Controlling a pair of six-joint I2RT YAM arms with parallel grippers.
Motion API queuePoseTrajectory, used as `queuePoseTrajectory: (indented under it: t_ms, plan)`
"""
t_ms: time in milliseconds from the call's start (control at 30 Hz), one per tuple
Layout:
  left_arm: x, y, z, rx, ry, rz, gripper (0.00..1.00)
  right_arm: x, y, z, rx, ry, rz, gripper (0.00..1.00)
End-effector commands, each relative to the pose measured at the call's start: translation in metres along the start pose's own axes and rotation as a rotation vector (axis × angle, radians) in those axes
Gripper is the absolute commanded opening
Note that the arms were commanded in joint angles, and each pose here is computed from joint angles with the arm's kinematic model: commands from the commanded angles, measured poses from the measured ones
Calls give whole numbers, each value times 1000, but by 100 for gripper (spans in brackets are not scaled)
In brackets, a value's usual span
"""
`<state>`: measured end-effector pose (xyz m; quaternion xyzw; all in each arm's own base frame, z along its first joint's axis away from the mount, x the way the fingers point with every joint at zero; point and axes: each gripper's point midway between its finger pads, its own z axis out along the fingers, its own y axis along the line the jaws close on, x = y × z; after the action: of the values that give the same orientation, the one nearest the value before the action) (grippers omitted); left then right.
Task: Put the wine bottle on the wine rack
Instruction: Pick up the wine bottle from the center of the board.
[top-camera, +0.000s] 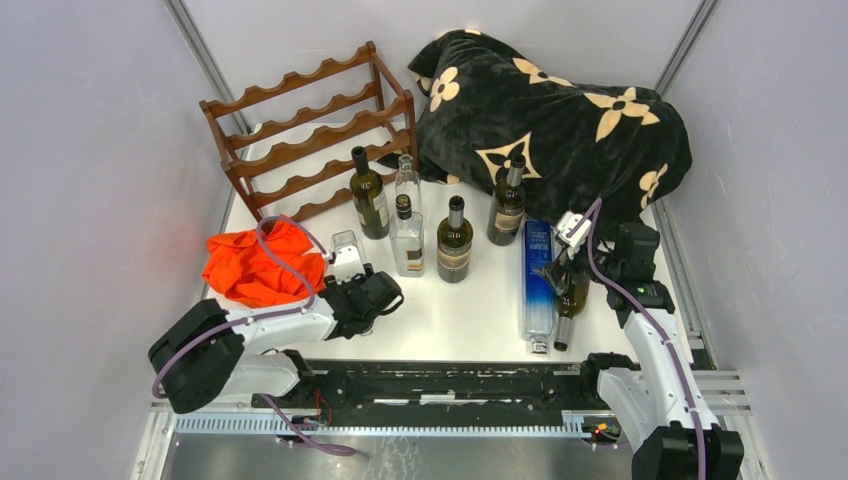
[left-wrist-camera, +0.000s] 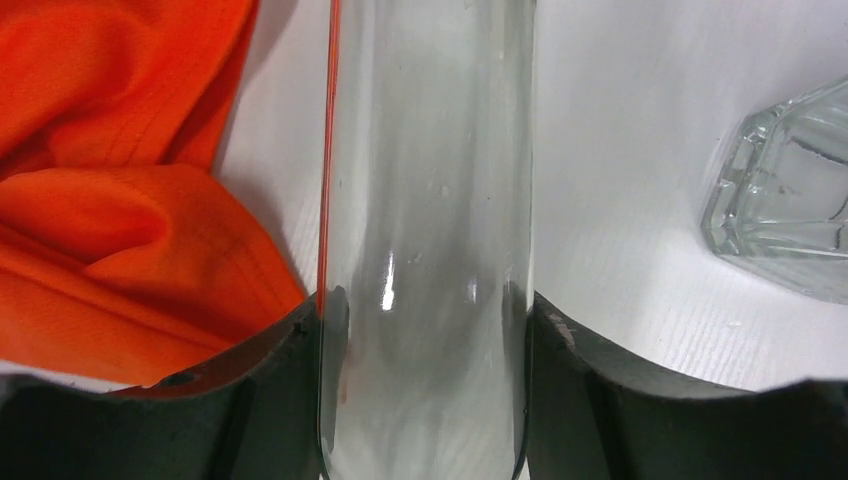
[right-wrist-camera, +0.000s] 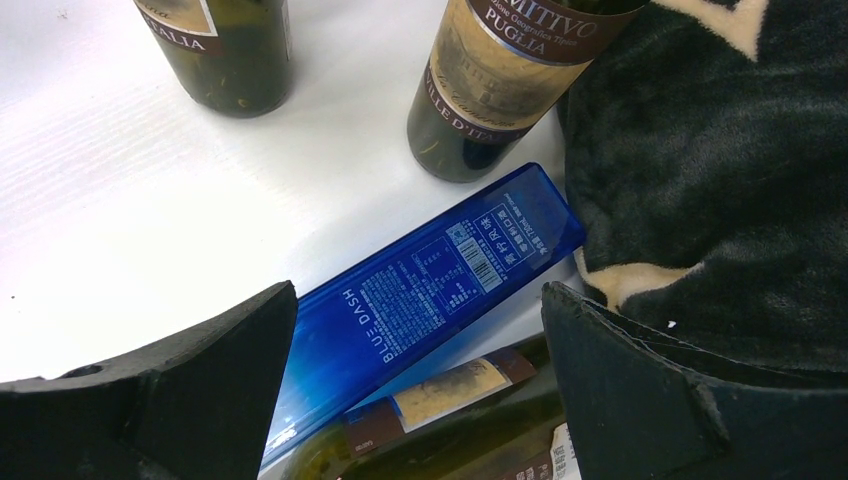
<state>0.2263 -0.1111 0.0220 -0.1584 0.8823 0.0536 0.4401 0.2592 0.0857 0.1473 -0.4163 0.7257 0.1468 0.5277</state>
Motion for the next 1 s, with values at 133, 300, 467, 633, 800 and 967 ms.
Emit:
queuePoseTrajectory:
  t_ms: [133, 300, 467, 633, 800, 967]
  plan:
    - [-75, 7, -28, -67, -191, -140, 2, -8, 2, 0, -29, -25, -19, 98]
    - [-111, 17, -37, -127, -288, -139, 2, -8, 5, 1, -47, -26, -13, 98]
    - [-130, 31, -29, -189, -285, -148, 2, -7, 7, 2, -63, -24, -5, 98]
    - [-144, 38, -11, -197, -255, -140, 2, -6, 8, 2, -71, -24, -3, 98]
    - [-156, 39, 11, -193, -227, -123, 2, -6, 8, 2, -69, -22, -3, 98]
    - [-152, 32, 28, -176, -171, -98, 2, -4, 7, 2, -65, -16, -2, 98]
